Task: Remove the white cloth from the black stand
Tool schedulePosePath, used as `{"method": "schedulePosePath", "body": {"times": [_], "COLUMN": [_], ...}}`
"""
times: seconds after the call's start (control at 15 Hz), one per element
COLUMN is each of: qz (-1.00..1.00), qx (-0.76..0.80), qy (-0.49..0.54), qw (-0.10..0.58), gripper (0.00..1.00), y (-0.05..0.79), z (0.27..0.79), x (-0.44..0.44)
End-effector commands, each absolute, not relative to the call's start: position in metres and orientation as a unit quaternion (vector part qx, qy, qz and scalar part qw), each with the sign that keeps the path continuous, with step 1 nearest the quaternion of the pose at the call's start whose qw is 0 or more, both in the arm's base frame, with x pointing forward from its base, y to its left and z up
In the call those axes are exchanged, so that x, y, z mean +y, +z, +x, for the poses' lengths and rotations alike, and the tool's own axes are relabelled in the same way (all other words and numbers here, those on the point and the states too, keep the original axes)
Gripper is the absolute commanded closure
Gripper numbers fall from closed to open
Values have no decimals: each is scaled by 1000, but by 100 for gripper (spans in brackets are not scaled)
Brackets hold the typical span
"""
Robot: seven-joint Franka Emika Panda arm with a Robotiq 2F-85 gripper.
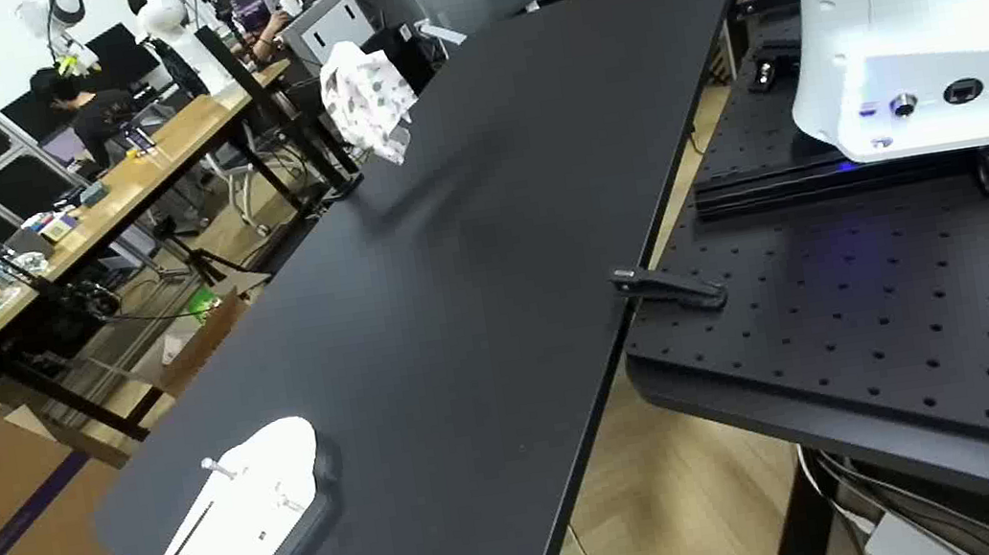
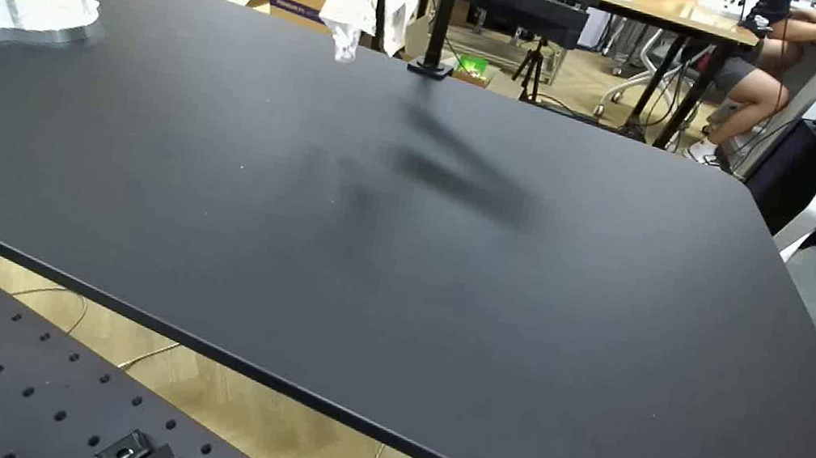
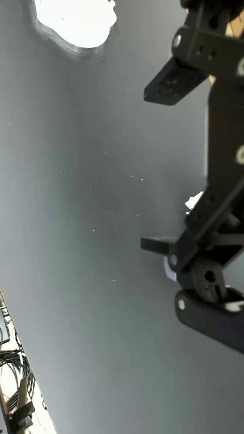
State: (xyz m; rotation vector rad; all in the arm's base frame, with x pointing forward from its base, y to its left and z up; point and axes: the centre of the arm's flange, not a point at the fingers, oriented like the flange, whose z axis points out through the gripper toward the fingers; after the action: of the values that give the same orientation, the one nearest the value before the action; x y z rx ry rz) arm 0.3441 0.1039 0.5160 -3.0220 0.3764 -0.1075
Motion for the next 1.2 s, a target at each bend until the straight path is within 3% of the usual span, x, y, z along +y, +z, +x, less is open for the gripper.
{"method": "schedulePosePath", "body": {"times": [0.0,0.8,1.13], "qz": [-991,-990,-987], "qx": [123,129,129], "qy": [-35,-42,-96], "qw": [47,47,-7], "gripper": [0,0,0], "y": [516,516,521], "z": [344,348,387], "x": [104,98,38]}}
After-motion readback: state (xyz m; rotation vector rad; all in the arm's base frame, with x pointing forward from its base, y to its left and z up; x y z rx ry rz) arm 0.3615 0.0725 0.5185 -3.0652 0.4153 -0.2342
